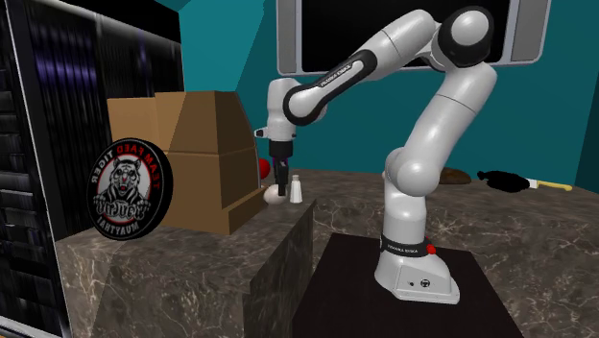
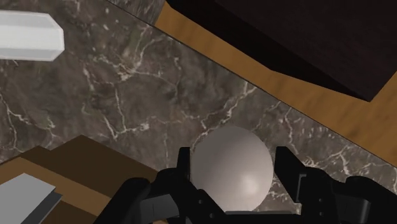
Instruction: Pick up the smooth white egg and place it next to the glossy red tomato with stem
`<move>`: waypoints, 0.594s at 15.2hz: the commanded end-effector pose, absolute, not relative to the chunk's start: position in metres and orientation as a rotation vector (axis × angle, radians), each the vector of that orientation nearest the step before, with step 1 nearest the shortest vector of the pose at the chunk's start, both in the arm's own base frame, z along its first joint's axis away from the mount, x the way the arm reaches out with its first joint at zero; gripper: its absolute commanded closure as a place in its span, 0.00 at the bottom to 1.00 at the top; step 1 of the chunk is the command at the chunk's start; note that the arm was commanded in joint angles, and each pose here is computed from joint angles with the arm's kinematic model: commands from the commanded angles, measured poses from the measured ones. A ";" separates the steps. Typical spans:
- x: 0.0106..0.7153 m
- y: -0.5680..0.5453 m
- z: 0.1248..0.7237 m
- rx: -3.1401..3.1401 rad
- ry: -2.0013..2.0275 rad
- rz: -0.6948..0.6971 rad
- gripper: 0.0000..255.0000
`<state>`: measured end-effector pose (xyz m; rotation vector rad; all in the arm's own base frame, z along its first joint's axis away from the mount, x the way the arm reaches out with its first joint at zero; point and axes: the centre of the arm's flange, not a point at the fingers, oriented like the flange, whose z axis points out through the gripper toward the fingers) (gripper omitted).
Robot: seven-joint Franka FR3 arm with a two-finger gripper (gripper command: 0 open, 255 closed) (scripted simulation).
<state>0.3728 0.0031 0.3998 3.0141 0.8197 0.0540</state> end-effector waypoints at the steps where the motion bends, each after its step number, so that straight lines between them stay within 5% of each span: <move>1: 0.373 0.003 0.410 3.014 0.820 0.054 1.00; 9: 0.373 0.003 0.452 3.014 0.820 0.054 1.00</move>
